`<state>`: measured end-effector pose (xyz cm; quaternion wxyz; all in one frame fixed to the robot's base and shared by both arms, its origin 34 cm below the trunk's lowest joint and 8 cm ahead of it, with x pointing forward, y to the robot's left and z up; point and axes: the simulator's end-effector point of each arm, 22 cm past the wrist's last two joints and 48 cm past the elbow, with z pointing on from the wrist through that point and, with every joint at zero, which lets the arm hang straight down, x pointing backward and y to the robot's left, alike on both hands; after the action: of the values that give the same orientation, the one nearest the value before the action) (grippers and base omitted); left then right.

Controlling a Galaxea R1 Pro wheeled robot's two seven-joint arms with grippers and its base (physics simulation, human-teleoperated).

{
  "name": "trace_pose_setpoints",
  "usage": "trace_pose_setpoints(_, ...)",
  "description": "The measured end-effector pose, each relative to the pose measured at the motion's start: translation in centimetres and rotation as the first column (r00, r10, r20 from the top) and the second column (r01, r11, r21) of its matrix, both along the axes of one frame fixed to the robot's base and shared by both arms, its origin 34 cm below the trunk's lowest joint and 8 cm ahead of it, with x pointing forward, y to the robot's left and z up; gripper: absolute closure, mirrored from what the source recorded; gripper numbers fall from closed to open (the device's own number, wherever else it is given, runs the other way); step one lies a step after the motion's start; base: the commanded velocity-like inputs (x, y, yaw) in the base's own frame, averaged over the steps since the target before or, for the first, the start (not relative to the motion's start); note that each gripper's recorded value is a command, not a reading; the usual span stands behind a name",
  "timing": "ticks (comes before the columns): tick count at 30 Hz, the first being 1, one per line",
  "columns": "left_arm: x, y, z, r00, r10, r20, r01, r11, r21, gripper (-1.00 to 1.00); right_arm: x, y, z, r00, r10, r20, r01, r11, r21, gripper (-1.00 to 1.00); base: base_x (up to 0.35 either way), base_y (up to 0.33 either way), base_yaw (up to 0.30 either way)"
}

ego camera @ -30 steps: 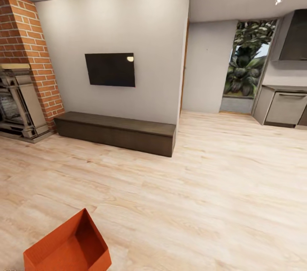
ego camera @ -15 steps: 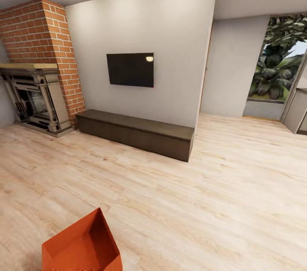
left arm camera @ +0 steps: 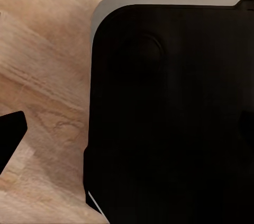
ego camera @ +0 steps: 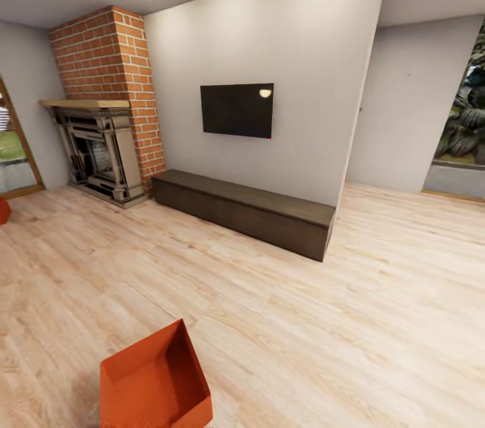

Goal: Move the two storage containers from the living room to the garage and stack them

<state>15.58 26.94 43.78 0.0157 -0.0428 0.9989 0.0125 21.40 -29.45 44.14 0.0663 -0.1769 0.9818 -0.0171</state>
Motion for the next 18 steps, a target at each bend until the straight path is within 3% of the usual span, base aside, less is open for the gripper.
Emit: trace_pose_setpoints(18,0.0,-0.12,0.0,1.0,0.0,0.0,0.0,1.0,-0.002,-1.0,0.0,0.0,0.0,1.0,0.001,0.0,-0.001,1.0,0.0,-1.0,0.0,0.0,0.27)
